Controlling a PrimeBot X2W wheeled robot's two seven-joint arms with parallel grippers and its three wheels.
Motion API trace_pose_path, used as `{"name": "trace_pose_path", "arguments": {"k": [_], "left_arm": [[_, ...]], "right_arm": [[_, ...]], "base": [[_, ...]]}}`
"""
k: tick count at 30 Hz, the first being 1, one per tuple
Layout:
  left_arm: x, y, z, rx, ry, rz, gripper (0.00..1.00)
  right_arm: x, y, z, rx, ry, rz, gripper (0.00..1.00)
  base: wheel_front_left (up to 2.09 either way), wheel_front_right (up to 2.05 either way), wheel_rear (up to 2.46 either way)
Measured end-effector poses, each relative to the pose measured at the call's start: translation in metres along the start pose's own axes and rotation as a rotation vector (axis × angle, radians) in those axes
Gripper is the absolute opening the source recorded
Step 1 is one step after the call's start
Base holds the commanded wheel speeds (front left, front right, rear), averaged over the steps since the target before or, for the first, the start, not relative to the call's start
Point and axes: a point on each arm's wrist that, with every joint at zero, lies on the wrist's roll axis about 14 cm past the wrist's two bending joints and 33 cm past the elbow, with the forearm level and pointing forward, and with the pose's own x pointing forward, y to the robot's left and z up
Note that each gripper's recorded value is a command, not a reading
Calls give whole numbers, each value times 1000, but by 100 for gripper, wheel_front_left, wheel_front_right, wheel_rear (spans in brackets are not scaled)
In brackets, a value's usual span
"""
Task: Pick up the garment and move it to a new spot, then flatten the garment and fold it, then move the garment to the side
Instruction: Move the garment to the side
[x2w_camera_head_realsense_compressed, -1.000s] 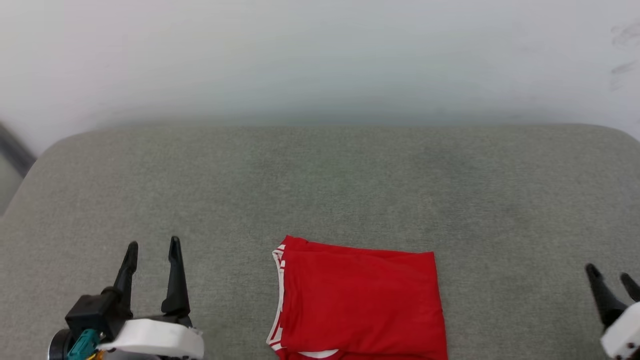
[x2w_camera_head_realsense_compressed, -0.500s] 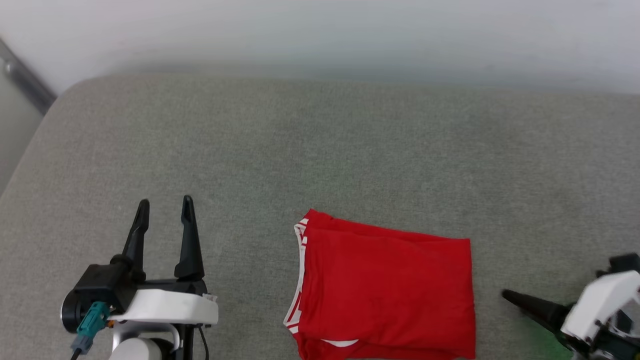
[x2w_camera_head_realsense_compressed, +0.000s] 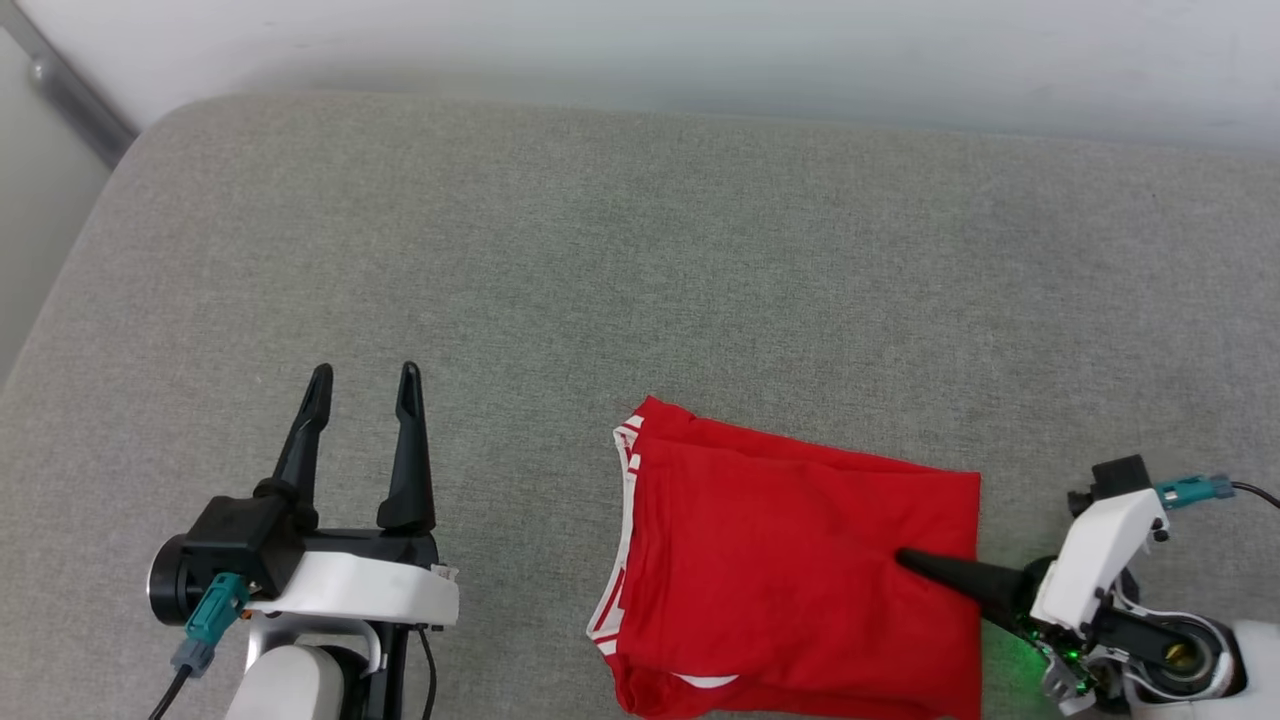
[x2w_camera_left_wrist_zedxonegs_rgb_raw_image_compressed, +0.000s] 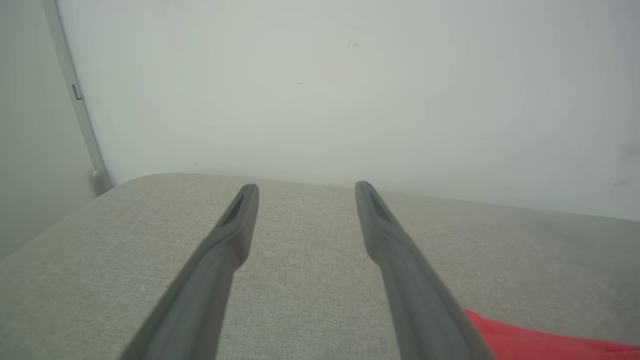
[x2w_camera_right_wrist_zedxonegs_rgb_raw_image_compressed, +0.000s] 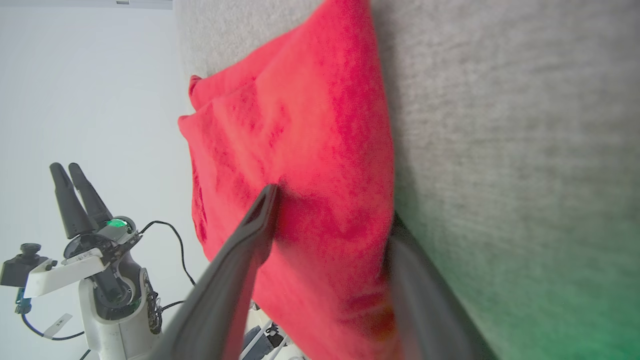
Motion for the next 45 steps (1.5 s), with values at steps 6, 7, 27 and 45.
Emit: {"name": "trace_pose_path", "arguments": {"k": [6,7,27,45], "left_arm": [[-3,-1,5,4,-13,-9,100],[-4,-6,5,1,-14,-24,100],[41,-144,-17,-92,-2,-421,100],[108,-207,-103,-125,85,-614,100]], "right_arm": [[-6,10,2,-140,-33,-46,0],[-17,8,12,-237,-70,-104,0],[-217,-77,103,-551,-499,-732,0],[-322,-154,218,-471,-774,-1128,0]], "base": [[0,0,0],[0,0,0],[0,0,0],[0,0,0]]}}
